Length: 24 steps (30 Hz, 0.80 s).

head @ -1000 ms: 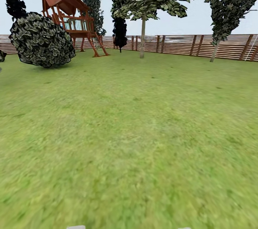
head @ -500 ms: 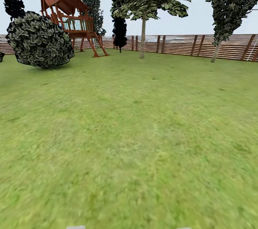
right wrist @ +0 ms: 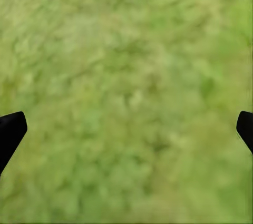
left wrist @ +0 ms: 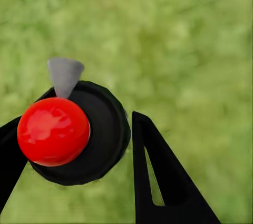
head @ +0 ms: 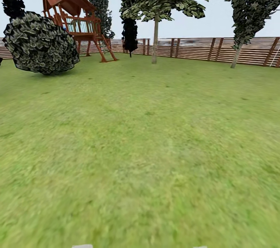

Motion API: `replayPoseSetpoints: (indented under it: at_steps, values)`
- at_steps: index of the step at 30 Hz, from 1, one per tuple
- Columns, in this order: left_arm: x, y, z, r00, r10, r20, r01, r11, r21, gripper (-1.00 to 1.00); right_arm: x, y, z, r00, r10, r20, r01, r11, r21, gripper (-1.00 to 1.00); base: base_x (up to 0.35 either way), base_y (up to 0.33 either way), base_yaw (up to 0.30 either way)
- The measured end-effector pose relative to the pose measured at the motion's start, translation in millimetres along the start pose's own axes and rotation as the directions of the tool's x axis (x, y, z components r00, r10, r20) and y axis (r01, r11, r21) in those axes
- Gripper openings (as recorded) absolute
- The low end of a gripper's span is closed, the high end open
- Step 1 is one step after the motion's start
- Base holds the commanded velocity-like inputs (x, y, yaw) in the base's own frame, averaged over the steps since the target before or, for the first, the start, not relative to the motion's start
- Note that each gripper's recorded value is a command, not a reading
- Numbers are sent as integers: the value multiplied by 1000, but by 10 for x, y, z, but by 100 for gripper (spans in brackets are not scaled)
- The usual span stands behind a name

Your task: In the garden, pick up the pesticide atomizer on the floor and spray pesticide onto both trees until each tree trunk is fully covered.

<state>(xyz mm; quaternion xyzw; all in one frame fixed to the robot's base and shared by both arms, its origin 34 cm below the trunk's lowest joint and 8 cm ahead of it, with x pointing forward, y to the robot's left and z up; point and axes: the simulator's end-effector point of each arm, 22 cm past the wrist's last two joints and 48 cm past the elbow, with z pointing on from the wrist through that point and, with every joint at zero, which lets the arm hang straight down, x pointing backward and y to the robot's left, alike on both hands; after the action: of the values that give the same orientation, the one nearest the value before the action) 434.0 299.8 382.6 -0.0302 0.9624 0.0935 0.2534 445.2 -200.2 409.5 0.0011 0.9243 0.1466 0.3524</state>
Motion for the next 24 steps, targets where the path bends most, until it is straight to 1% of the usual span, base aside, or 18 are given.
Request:
replayPoseSetpoints:
  at_steps: [24]
  values:
    - [0, 1, 0, 1000, 0, 0, 0, 1000, 0, -100, -3, 0, 1, 1000, 0, 0, 0, 1000, 0, 100, 340, 0, 0]
